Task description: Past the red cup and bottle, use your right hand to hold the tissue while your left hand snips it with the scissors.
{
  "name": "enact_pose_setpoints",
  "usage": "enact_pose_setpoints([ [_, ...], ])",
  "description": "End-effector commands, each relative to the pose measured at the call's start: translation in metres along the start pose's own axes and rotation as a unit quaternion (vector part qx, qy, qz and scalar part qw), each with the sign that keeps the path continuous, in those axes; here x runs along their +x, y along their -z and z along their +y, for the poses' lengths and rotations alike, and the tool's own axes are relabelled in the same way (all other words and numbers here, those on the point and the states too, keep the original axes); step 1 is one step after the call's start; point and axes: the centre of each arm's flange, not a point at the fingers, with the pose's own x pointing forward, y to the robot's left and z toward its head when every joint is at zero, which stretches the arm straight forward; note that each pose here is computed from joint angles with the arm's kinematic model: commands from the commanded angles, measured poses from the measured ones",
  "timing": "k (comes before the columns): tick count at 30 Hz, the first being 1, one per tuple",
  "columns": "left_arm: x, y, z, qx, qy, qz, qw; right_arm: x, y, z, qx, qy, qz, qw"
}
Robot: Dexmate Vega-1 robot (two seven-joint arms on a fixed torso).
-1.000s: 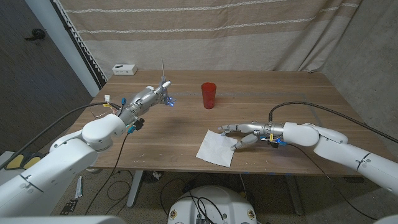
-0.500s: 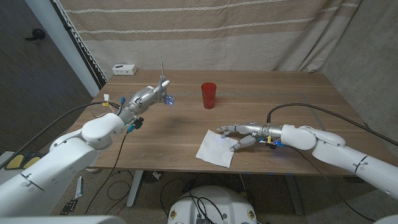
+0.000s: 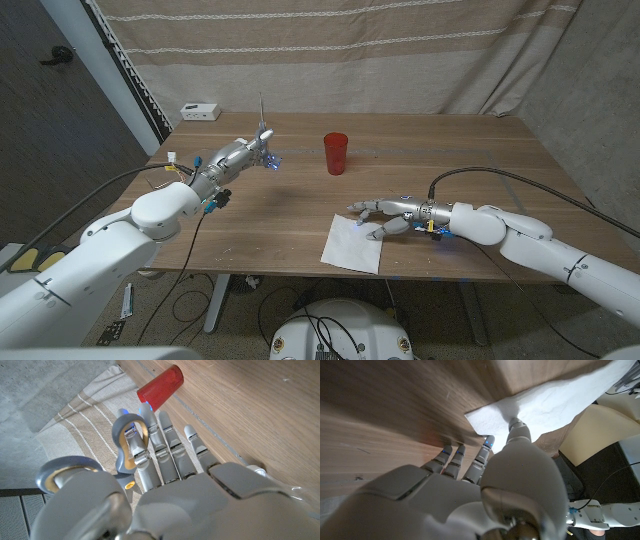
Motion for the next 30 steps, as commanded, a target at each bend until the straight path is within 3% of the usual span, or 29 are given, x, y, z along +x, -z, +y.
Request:
enact_pose_setpoints([
  [1,0.000,0.001,0.000,-0.001,0.000,0.002,1.000,0.003,0.003,0.004,-0.003,0.022,-0.001,0.9997],
  [16,0.001,0.002,0.001,-0.003,-0.002,0.003,1.000,0.005,0.006,0.006,0.005,0.064,0.000,0.9980],
  [30,0.001,0.001,0.001,-0.001,0.002,0.002,1.000,-0.004,0.017,-0.021,0.016,0.094,0.023,0.9952],
])
